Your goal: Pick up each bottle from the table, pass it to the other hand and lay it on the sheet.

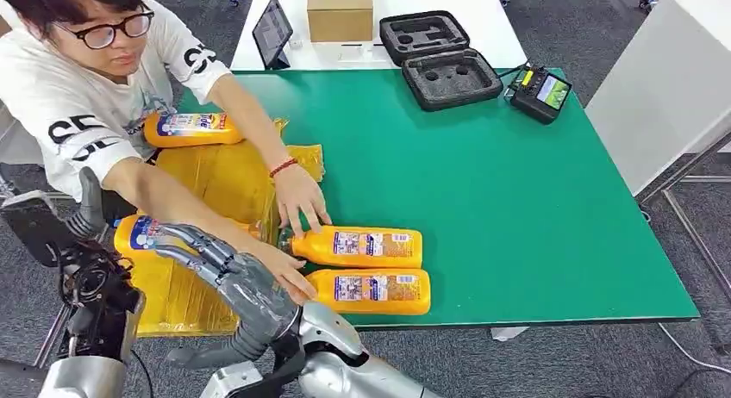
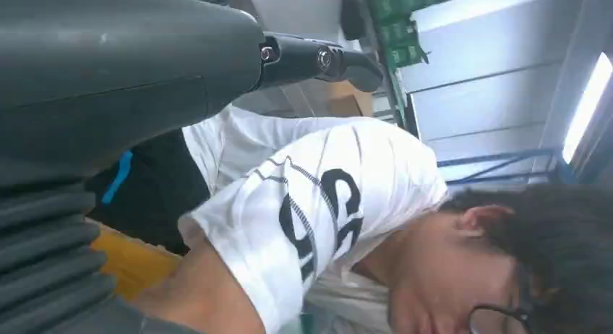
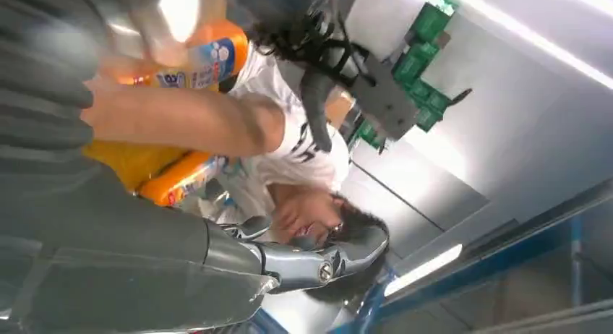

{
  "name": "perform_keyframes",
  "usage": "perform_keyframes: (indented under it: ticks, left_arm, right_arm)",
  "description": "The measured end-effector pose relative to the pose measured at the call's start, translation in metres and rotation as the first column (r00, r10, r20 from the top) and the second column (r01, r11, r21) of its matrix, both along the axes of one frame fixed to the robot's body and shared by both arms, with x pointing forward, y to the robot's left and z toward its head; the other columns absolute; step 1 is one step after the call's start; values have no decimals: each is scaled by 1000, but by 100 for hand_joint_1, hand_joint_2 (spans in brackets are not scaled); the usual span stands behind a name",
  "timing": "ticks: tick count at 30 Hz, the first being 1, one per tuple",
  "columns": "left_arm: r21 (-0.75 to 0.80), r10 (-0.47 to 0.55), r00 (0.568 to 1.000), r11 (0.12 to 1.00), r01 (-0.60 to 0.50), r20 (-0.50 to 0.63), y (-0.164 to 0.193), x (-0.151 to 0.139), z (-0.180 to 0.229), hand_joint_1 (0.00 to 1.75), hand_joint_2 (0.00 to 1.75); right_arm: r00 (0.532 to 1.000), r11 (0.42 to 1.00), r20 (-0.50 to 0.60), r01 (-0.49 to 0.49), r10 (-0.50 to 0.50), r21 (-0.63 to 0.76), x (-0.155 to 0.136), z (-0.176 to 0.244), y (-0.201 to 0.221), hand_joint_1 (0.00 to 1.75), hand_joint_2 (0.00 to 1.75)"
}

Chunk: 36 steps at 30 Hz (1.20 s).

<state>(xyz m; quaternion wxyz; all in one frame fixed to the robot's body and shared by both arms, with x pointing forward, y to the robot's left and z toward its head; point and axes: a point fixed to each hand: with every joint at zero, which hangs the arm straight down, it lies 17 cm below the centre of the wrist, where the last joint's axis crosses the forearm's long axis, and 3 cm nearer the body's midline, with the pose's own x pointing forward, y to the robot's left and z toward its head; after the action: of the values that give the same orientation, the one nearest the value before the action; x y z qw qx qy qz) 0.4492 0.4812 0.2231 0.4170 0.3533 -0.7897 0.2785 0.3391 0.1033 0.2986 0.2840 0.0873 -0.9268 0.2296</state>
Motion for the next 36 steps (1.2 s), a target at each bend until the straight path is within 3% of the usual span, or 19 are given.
perform_keyframes:
  ticks: [3,5,7,9,13,20,27,36]
  left_arm:
    - [-4,-29,997,1000,29,65,-4,-11,14,0,175]
    - [18,-38,993,999,36,114,-12,-27,28,0,175]
    - [51,-32,988,998,24,154,-18,-49,42,0,175]
    - [89,-10,983,996,-6,183,-23,-76,55,0,175]
    - [122,11,973,992,-40,230,-32,-121,71,0,175]
    - [147,34,961,986,-77,275,-44,-174,90,0,175]
    - [164,63,953,980,-116,296,-51,-206,104,0,175]
    - [168,71,949,977,-127,307,-58,-217,110,0,175]
  right_arm:
    - [997,992,16,82,-81,-95,12,-8,-1,0,175]
    - [985,956,30,173,-171,-237,30,-27,-7,0,175]
    - [966,889,48,253,-254,-382,51,-48,-19,0,175]
    - [939,784,67,319,-337,-532,75,-75,-43,0,175]
    - [896,603,117,380,-429,-701,101,-118,-93,0,175]
    - [856,438,142,389,-498,-810,108,-167,-158,0,175]
    - [839,392,152,395,-523,-831,102,-180,-195,0,175]
    - [850,390,144,375,-507,-841,89,-191,-204,0,175]
